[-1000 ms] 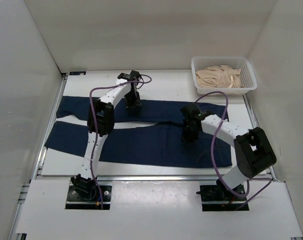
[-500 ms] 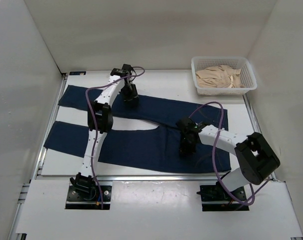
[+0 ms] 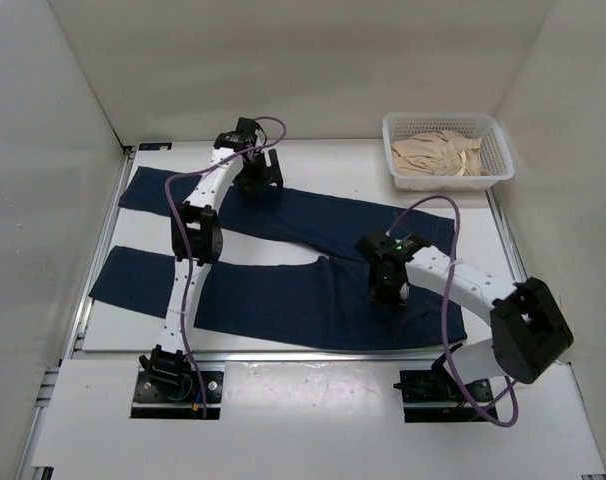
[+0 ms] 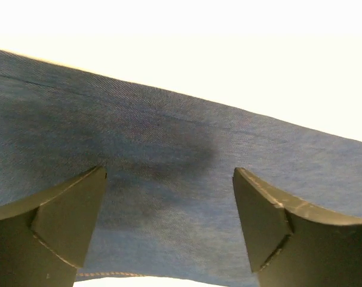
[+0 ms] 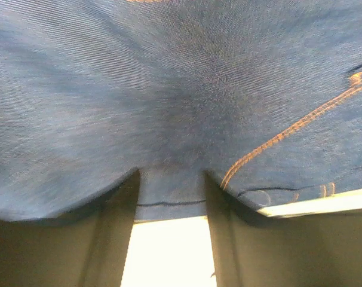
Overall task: Fold and stack the trousers
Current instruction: Flatten the trousers out
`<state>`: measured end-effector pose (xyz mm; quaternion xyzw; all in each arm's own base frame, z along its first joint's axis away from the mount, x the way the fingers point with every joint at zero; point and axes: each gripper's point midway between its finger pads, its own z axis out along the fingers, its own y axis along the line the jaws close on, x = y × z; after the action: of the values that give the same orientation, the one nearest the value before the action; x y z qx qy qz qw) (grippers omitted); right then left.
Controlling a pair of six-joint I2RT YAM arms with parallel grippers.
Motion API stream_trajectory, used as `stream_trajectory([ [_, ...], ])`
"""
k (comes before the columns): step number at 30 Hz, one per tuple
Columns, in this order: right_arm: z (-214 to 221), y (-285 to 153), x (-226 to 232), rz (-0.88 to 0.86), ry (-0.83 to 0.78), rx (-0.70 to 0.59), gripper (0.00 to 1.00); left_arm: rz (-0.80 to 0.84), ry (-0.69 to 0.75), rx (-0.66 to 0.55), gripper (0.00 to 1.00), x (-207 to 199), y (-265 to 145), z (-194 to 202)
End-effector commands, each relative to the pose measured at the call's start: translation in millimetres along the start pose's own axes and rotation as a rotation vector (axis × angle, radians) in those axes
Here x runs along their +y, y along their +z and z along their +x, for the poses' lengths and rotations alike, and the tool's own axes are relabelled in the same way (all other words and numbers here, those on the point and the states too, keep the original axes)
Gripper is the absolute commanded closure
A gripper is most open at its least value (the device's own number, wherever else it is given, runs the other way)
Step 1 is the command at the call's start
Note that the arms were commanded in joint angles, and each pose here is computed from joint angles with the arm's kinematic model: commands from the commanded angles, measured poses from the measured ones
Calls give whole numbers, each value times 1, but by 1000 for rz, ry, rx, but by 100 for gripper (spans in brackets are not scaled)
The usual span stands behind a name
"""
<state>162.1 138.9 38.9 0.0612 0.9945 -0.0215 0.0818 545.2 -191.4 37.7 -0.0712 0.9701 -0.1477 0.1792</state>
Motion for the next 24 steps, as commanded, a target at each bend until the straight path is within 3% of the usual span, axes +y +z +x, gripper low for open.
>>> stream_trajectory([
  [1,-28,-42,-9,11,9,-140,44,104,45,-253,0,-38,-100,-61],
  [2,-36,-51,-5,-7,17,-175,32,102,50,-267,0,-35,-111,-64],
  [4,-49,-59,-11,-13,56,-211,22,109,54,-304,0,-40,-144,-65],
  [7,-83,-62,-16,-48,98,-268,24,80,55,-272,0,-31,-166,-43],
  [8,-105,-61,-20,-68,123,-303,40,85,54,-243,11,-30,-166,-32],
  [9,-116,-55,-15,-85,126,-292,50,83,58,-147,16,-29,-150,-1],
  [10,-128,-50,-13,-100,134,-290,61,95,67,-139,23,-32,-164,11],
  [11,-146,-46,-16,-122,150,-298,81,87,75,-105,29,-32,-163,28],
  [12,-160,-36,-9,-135,144,-272,87,50,83,-9,36,-28,-143,68],
  [13,-170,-32,-6,-151,143,-262,92,51,84,-18,37,-31,-157,81],
  [15,-184,-9,2,-159,122,-209,97,18,64,15,37,-31,-151,118],
  [19,-226,6,13,-187,146,-196,98,-103,-20,113,37,22,-141,201],
  [24,-242,10,51,-271,81,-179,99,-197,-93,173,38,58,-134,248],
])
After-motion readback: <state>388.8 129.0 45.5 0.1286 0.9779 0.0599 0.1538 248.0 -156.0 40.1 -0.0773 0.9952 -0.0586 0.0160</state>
